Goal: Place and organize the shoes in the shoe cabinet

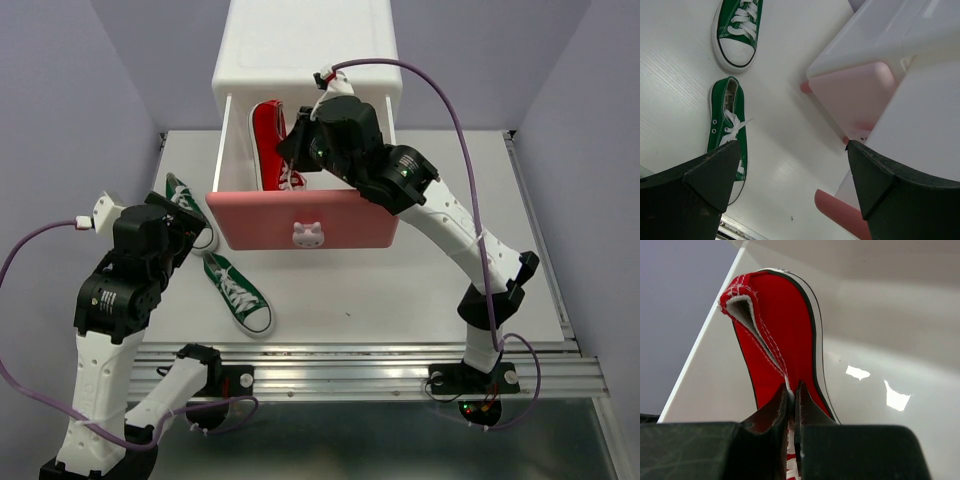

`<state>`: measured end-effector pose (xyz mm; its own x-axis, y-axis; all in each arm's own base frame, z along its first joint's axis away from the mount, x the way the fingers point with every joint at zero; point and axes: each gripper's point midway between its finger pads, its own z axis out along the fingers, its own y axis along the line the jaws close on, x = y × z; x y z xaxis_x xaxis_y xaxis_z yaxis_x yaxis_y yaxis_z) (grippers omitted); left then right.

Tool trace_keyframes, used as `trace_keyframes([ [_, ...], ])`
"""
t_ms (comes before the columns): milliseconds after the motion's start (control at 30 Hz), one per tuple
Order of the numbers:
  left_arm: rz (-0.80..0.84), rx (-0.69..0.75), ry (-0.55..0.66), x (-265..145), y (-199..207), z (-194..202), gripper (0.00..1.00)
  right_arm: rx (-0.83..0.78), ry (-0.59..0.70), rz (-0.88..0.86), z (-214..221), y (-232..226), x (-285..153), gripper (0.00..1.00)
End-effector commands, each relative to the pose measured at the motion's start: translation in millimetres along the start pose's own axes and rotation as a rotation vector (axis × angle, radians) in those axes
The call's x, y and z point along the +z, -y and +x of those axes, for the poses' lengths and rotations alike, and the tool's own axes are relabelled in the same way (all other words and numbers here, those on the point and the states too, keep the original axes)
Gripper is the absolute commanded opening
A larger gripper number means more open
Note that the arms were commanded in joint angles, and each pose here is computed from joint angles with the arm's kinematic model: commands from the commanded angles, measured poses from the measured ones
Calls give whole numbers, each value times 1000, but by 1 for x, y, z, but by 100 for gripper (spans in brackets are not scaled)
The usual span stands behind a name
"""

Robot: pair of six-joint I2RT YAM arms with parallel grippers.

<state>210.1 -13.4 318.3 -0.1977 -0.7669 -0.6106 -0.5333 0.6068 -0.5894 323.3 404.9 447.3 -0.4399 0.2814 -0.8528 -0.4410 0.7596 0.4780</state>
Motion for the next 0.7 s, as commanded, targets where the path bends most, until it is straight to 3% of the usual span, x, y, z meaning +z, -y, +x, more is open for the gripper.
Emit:
trace_keyframes([
  [0, -20, 14, 15, 4, -5, 0, 99, 186, 157, -59, -50, -25, -17, 1],
  [267, -23, 21, 15, 4, -7, 0, 99, 298, 192, 19, -56, -13, -17, 1],
  [667, -30, 7, 21, 2, -10, -1, 99, 339, 113, 78, -29, -4, -5, 0],
])
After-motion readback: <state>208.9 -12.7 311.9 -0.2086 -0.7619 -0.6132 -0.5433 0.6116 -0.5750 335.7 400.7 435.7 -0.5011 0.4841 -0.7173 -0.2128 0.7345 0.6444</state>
